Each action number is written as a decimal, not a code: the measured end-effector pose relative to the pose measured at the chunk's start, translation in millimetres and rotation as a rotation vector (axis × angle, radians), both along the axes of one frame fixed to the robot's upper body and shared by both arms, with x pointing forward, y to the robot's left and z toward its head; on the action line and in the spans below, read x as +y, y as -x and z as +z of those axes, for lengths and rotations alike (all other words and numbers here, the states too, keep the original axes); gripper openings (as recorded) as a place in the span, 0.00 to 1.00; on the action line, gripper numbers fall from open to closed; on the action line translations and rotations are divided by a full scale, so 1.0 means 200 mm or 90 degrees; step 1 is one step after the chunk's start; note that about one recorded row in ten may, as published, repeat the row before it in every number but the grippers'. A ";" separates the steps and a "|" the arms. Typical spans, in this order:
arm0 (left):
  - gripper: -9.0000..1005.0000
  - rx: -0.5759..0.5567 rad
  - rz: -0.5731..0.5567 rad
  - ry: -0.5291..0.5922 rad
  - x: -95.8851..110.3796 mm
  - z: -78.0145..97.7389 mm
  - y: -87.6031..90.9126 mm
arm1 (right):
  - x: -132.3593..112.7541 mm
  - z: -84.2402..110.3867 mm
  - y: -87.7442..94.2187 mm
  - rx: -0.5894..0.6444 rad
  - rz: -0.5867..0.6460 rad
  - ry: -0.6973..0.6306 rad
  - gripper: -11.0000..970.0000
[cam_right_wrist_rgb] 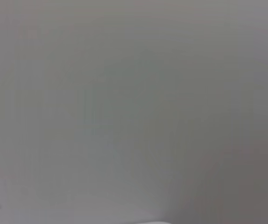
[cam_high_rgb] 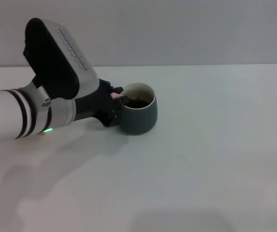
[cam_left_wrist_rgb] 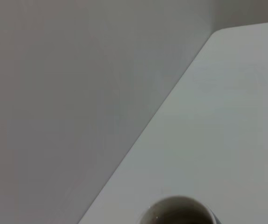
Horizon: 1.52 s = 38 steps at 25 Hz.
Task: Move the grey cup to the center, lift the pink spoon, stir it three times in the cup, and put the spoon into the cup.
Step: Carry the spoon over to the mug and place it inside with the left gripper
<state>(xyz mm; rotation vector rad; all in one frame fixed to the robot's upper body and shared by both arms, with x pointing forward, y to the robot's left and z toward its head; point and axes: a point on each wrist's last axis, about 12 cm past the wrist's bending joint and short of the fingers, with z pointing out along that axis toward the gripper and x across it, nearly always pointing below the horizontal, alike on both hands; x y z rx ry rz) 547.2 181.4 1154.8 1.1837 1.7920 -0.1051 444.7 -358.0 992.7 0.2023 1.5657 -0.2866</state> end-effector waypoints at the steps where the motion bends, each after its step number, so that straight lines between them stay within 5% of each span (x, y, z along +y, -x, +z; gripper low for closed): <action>1: 0.15 0.000 -0.003 -0.002 -0.01 0.00 -0.02 | 0.00 0.00 0.01 -0.005 -0.001 0.002 0.01; 22: 0.16 0.003 -0.052 -0.007 -0.16 -0.03 -0.05 | 0.01 0.01 0.01 -0.012 0.005 0.000 0.01; 38: 0.15 0.000 -0.011 -0.008 -0.06 -0.03 -0.08 | 0.02 0.00 0.01 -0.007 0.012 -0.001 0.01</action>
